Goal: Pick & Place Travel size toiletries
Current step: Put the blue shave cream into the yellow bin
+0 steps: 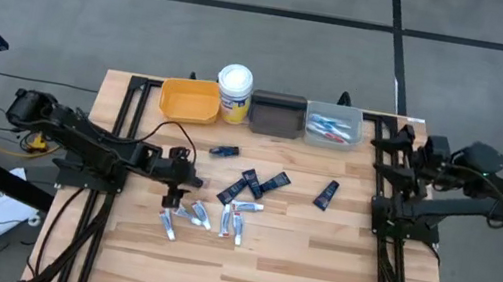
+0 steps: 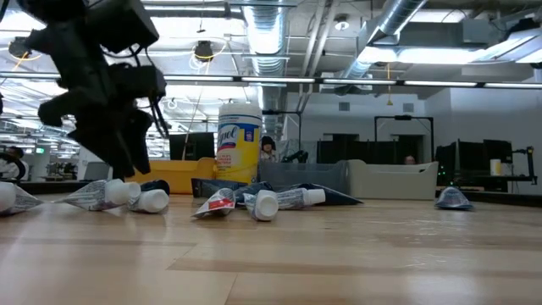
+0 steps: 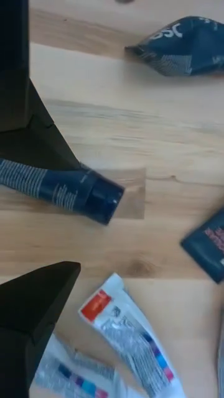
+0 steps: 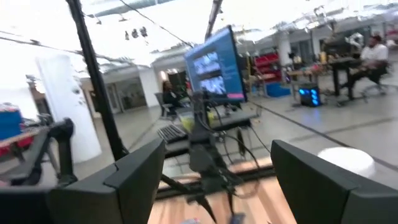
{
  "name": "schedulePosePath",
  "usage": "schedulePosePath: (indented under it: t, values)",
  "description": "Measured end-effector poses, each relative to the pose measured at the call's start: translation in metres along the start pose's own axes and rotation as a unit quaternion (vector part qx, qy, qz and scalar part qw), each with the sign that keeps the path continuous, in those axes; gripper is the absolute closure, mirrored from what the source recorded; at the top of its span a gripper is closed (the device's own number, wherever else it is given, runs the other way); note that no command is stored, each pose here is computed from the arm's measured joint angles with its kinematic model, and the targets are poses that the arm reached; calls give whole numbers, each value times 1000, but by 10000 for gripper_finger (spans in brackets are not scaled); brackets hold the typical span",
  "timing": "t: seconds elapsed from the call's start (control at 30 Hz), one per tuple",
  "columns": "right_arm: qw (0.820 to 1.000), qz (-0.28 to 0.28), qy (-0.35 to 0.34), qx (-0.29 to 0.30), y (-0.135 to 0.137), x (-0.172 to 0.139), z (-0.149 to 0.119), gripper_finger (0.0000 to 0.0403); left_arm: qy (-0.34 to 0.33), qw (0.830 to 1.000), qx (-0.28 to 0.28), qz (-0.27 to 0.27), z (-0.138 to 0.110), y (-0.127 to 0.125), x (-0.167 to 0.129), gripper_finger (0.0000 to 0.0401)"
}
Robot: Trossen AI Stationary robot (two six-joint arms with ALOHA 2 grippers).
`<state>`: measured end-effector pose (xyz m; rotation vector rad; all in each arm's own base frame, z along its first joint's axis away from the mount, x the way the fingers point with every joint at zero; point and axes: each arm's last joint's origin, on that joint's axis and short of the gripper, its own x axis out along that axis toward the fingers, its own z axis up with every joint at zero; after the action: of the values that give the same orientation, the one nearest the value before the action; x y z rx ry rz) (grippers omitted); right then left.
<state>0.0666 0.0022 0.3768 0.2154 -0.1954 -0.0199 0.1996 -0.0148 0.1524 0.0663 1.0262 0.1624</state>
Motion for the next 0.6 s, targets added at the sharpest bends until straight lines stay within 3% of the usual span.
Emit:
schedulePosePath:
  t: [0.3,0.6]
  values:
    - [1000,8,-14,15,0,5,-8,117,-17,999,-34,12,-8,15,11,155]
    - [999,10,-28,26,0,6,-5,117,-22,999,-18,-18,-17,20,17,155]
